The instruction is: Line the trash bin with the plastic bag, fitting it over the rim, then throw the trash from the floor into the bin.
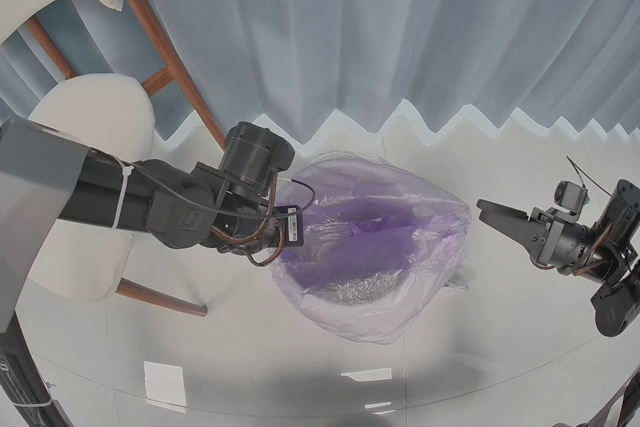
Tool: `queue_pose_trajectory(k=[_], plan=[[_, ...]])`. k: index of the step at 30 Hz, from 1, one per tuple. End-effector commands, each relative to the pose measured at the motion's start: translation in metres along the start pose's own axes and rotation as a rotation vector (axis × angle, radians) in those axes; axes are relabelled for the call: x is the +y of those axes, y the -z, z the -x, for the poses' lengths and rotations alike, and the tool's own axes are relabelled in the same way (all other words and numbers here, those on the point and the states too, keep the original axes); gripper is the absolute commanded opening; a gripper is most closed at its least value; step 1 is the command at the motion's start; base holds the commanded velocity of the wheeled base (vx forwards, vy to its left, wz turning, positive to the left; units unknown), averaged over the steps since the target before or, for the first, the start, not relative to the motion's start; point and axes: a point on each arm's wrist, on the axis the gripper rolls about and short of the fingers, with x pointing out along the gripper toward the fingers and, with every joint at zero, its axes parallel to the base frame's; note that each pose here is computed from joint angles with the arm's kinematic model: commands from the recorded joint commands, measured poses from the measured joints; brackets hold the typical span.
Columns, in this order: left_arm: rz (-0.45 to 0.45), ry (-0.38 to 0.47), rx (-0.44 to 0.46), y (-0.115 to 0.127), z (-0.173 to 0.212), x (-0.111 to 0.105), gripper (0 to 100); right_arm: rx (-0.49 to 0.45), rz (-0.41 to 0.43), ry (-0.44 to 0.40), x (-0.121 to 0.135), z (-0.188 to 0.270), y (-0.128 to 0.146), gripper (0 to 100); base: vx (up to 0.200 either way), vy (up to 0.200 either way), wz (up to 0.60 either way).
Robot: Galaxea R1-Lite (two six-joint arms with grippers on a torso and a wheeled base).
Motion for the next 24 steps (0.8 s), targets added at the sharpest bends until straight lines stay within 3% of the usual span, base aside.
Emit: queue_pose_trajectory(k=[1,6,10,11,15,18,20,24], plan=[[0.006,-0.006,-0.001,-0.001,-0.001,0.003,0,-0.032,-0.193,-0.017,0.023,0.02,-0.007,100,0.0,0.0,0.0],[0.008,0.01,-0.018,-0.005,0.008,0.002,0,-0.06,-0.234,0.069,-0.001,0.027,-0.008,100,0.0,0.0,0.0],[0.01,0.055,-0.036,-0.008,0.028,0.002,0,-0.076,-0.164,0.152,-0.024,0.037,-0.008,100,0.0,0.0,0.0],[0.004,0.121,-0.026,-0.007,0.042,0.003,0,-0.083,-0.139,0.192,-0.036,0.043,-0.008,100,0.0,0.0,0.0],[0.001,0.21,-0.047,-0.007,0.062,0.001,0,-0.068,-0.135,0.206,-0.036,0.045,-0.001,100,0.0,0.0,0.0],[0.001,0.222,-0.057,-0.008,0.064,0.0,0,-0.051,-0.132,0.207,-0.035,0.045,0.004,100,0.0,0.0,0.0],[-0.003,0.274,-0.09,-0.006,0.072,-0.005,0,-0.002,-0.066,0.234,-0.049,0.041,0.019,100,0.0,0.0,0.0],[-0.014,0.299,-0.086,-0.002,0.076,-0.01,0,-0.028,0.024,0.248,-0.056,0.025,0.012,100,0.0,0.0,0.0]])
